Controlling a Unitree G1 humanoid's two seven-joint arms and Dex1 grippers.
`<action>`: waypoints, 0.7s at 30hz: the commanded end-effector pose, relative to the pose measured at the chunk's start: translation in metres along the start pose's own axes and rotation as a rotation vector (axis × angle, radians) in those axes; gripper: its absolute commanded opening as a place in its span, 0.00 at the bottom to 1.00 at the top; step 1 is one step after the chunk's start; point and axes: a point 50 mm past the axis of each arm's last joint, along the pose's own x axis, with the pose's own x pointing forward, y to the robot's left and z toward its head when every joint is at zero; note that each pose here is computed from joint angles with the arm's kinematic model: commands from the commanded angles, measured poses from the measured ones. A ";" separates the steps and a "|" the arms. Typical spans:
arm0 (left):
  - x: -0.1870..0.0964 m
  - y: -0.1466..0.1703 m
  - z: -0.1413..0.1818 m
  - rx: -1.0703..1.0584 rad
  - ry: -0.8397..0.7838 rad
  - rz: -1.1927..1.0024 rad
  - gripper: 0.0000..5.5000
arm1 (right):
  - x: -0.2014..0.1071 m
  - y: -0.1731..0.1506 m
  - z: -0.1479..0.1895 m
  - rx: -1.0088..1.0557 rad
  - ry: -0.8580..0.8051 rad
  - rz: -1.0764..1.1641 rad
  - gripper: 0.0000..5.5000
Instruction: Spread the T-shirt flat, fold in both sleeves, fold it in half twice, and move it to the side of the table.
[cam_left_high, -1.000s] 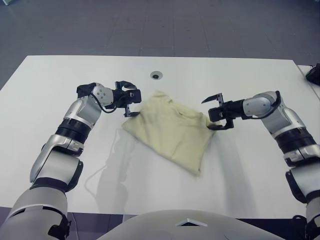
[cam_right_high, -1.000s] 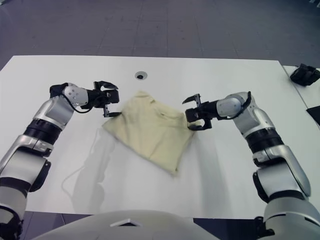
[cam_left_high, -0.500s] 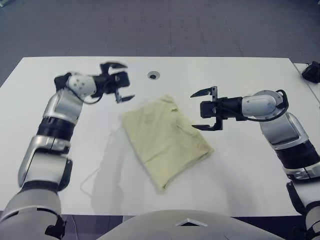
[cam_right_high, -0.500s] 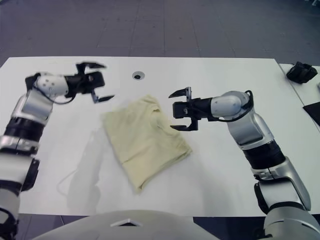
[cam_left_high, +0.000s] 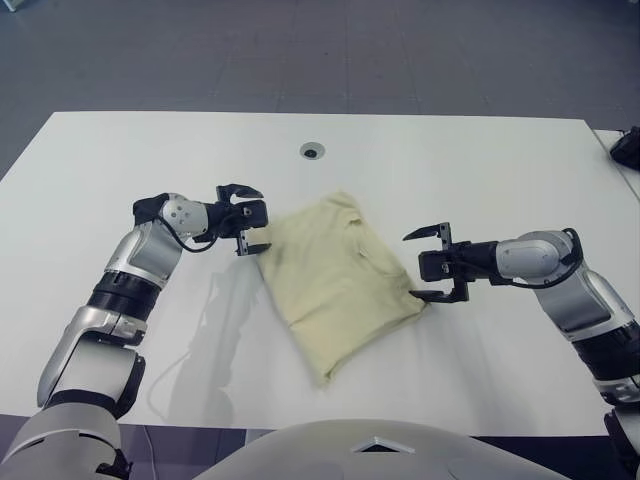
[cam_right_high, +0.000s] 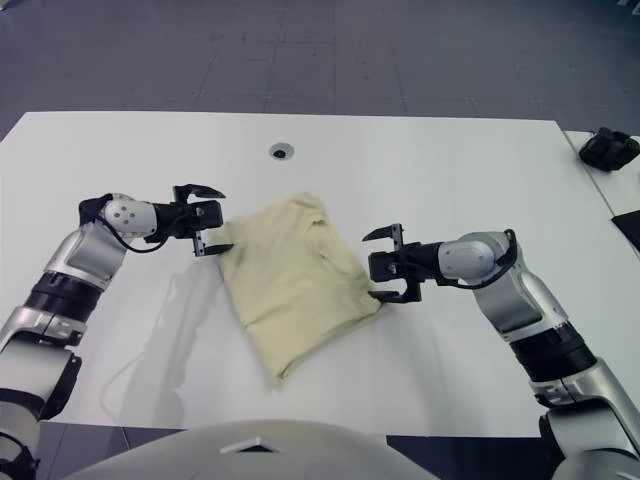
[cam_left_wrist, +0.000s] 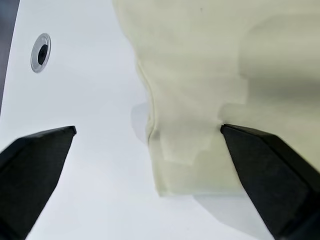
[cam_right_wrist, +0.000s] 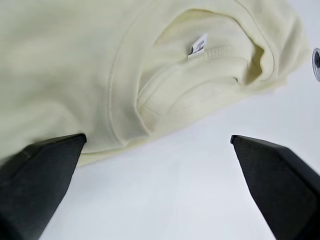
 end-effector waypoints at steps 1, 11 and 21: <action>0.028 0.003 0.005 0.039 0.033 -0.027 0.98 | 0.000 0.011 0.015 -0.023 -0.043 0.059 0.98; 0.032 0.044 0.034 0.102 -0.078 0.103 0.98 | -0.004 -0.009 0.036 -0.016 -0.110 -0.096 0.98; -0.115 -0.067 0.011 -0.027 -0.094 -0.169 0.98 | -0.062 0.051 0.038 0.132 -0.012 -0.178 0.98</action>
